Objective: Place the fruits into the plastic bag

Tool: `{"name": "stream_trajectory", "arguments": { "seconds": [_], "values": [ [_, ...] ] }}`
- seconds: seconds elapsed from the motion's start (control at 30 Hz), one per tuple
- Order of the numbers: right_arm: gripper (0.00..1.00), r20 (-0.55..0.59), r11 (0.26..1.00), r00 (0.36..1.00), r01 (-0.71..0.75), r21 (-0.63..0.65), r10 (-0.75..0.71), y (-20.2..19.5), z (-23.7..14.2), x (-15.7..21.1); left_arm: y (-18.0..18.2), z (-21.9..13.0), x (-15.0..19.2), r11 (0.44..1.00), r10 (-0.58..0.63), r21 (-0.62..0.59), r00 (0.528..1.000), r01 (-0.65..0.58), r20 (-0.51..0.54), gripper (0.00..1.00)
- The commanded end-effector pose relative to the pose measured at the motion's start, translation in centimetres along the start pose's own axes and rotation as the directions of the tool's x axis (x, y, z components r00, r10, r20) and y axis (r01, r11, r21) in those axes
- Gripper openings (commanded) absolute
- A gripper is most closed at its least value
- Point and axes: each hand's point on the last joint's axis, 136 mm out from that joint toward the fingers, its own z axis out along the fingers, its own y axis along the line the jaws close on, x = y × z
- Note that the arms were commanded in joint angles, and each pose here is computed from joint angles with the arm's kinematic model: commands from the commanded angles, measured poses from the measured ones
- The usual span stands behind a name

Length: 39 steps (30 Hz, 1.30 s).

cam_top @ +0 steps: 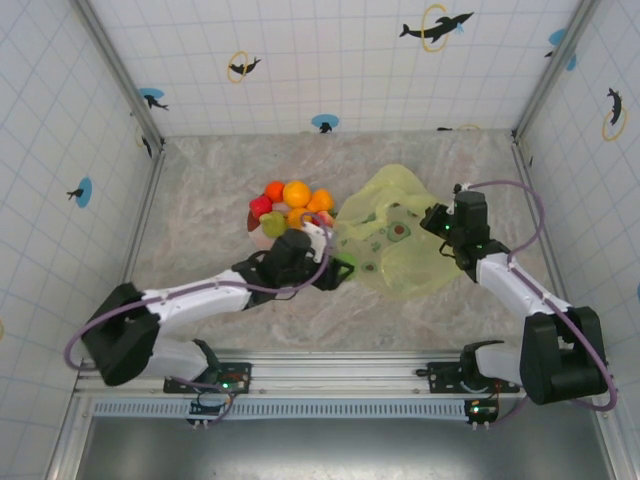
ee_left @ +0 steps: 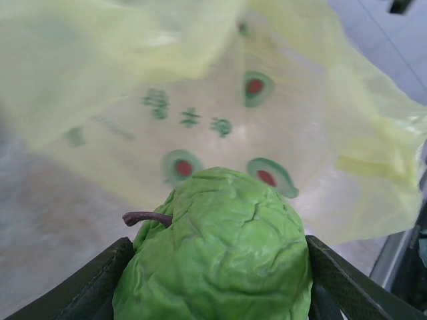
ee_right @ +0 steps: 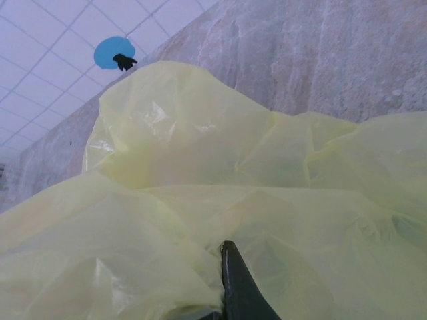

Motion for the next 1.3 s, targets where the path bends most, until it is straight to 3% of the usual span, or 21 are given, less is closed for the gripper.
{"name": "stream_trajectory", "arguments": {
  "seconds": [0.0,0.2,0.5,0.83,1.03,1.27],
  "values": [
    [0.00,-0.017,0.999,1.000,0.003,-0.037,-0.004,1.7,0.1,-0.7,-2.7,2.2,-2.5,0.994,0.086,0.069,0.995,-0.089,0.044,0.60],
    [0.00,-0.062,0.999,0.998,0.008,-0.044,-0.011,2.0,-0.4,0.0,-1.4,6.5,-3.5,0.996,0.084,-0.004,0.995,-0.084,0.044,0.60],
    [0.00,-0.130,0.984,0.988,-0.104,-0.143,0.085,3.2,-1.5,2.3,1.3,9.9,-7.9,0.990,-0.010,-0.136,0.971,0.043,0.238,0.63],
    [0.00,-0.162,0.939,0.965,-0.242,-0.243,0.207,4.3,-1.8,4.3,2.3,16.2,-8.6,0.988,-0.100,-0.088,0.952,0.130,0.291,0.69],
    [0.00,-0.162,0.946,0.965,-0.240,-0.218,0.207,3.4,-1.5,4.9,1.3,17.0,-9.9,0.991,-0.112,-0.032,0.939,0.129,0.325,0.80],
    [0.00,-0.143,0.962,0.973,-0.206,-0.181,0.181,2.3,-1.4,4.5,1.0,14.5,-9.6,0.994,-0.102,-0.001,0.949,0.107,0.298,0.89]
  ]
}}
